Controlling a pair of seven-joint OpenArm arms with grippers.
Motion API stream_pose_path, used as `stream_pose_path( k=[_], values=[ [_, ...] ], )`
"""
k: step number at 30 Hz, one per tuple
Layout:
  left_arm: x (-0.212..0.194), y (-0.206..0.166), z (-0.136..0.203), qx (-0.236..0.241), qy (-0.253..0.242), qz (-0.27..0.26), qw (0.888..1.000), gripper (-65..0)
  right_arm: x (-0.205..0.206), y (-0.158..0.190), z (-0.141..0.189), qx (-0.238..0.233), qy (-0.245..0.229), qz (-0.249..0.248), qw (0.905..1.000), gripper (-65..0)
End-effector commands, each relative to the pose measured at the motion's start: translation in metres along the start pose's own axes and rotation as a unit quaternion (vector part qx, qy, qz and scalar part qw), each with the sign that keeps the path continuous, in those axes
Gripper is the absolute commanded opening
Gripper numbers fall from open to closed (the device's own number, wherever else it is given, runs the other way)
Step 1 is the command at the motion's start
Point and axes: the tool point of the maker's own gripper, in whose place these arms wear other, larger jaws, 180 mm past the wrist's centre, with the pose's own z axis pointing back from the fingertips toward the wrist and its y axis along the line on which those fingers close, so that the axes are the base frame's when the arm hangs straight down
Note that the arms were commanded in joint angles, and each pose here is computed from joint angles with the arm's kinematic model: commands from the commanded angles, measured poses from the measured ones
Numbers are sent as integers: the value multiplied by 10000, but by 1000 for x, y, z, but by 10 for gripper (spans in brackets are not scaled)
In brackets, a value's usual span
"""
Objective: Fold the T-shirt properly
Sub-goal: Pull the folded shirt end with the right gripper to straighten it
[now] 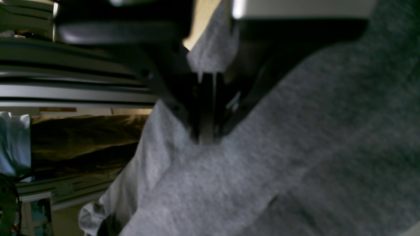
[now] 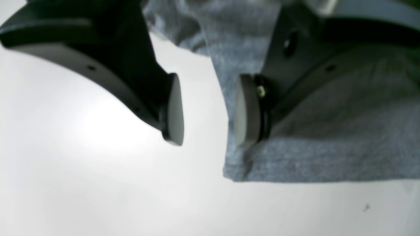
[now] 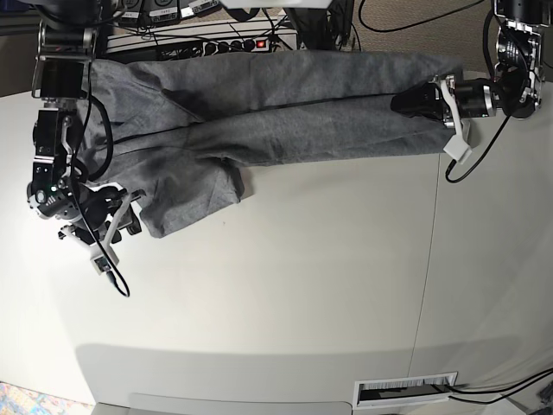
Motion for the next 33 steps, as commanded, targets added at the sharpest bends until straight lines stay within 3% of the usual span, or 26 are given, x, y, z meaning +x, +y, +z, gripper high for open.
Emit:
stream_pose_path(
  k=[1, 12, 18, 25, 27, 31, 33],
  values=[
    [0, 2, 4, 53, 57, -16, 10000, -650, 17, -13, 5, -116, -229, -24, 9997, -388],
    [3, 1, 4, 52, -39, -17, 10000, -650, -5, -16, -20, 153, -203, -674, 9974, -388],
    [3, 1, 4, 52, -41, -15, 10000, -650, -7, 6, -34, 425, -208, -785, 9958, -388],
    [3, 2, 4, 56, -32, -17, 10000, -650, -10, 17, -44, 341, -78, -615, 9975, -397],
    [3, 2, 4, 55, -36, -18, 10000, -650, -10, 18, -44, 354, -61, -617, 9974, -454],
    [3, 2, 4, 56, -35, -19, 10000, -650, -10, 19, -44, 390, -63, -647, 9971, -634],
    [3, 2, 4, 56, -35, -19, 10000, -650, -8, 20, -43, 433, -75, -682, 9967, -650]
  ],
)
